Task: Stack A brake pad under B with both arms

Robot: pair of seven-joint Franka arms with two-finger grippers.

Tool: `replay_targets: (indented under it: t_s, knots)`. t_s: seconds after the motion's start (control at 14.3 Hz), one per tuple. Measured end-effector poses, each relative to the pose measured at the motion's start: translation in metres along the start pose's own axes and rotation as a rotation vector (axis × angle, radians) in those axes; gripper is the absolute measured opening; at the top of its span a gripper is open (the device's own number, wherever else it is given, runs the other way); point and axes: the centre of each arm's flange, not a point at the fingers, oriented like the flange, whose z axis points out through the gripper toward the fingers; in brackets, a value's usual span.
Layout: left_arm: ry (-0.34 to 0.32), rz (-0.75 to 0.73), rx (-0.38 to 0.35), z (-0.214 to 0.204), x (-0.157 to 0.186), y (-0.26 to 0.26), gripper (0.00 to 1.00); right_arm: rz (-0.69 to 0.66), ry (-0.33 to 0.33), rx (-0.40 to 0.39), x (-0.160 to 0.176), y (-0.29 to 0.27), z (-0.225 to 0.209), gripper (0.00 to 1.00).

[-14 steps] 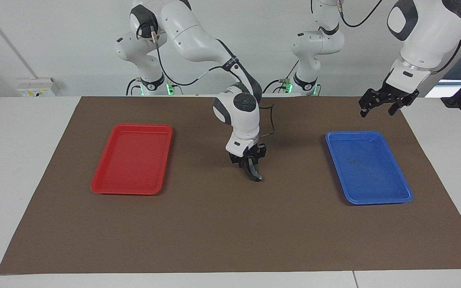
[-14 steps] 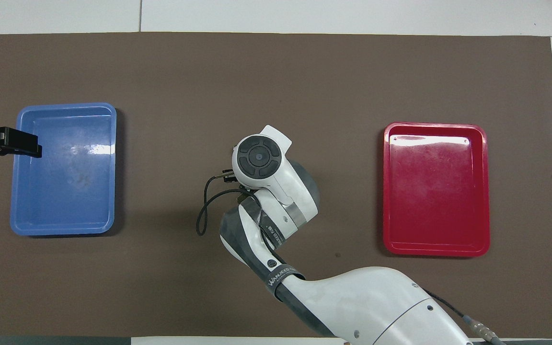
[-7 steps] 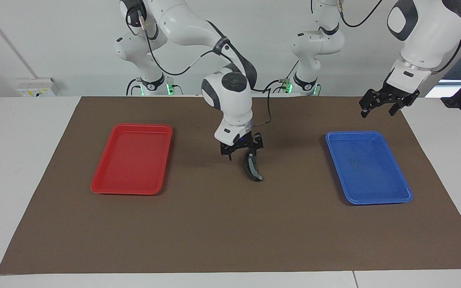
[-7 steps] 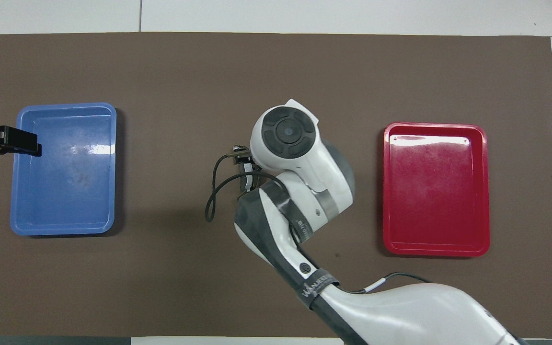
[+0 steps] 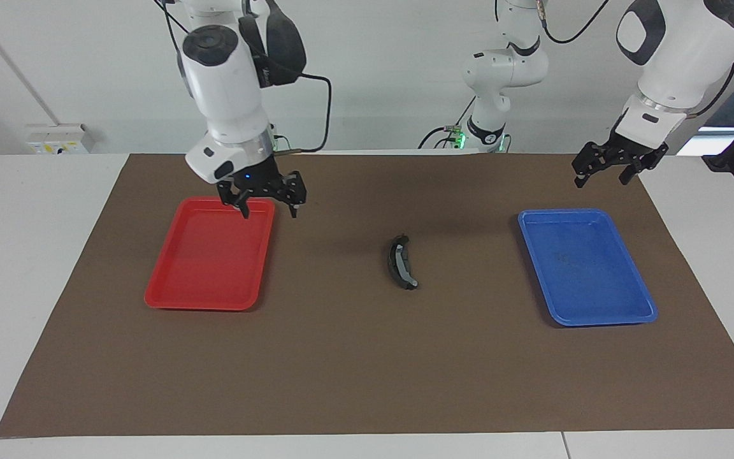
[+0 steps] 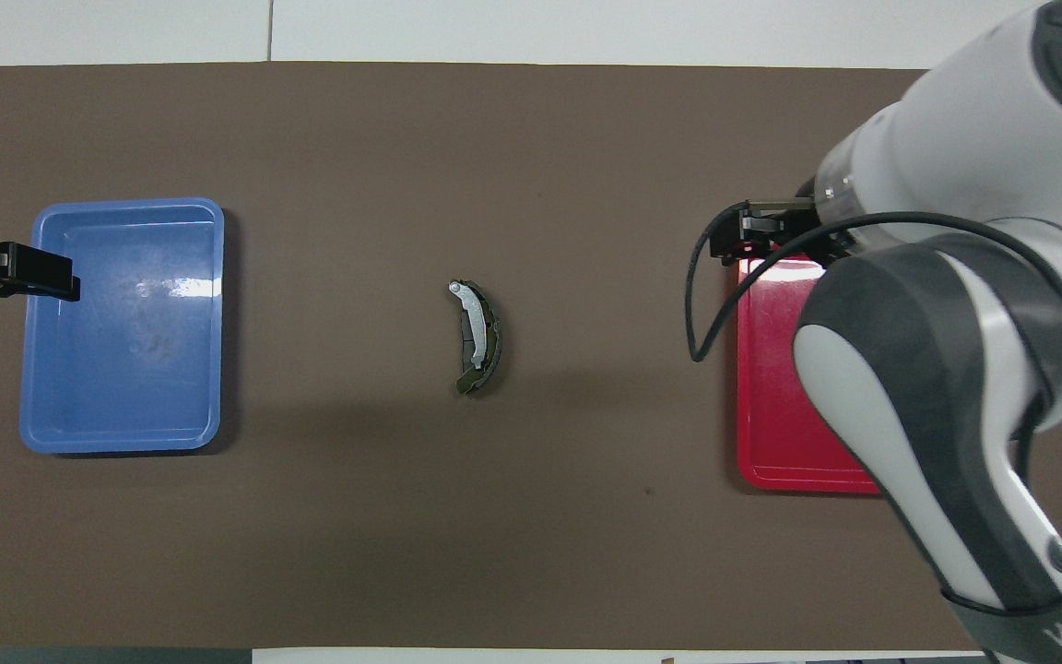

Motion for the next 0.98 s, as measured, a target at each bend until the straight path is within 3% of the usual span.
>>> replay_targets:
  t_s: [0.28, 0.49, 0.98]
  knots:
    - [0.000, 0.000, 0.000, 0.000, 0.000, 0.000, 1.00, 0.009, -0.039, -0.002, -0.019, 0.076, -0.041, 0.99]
    - [-0.001, 0.000, 0.000, 0.000, 0.000, 0.000, 1.00, 0.034, -0.057, 0.000, -0.019, 0.129, -0.046, 0.99]
    - [-0.001, -0.008, 0.001, 0.000, 0.000, -0.005, 1.00, 0.056, -0.067, 0.000, -0.018, 0.152, -0.044, 0.99]
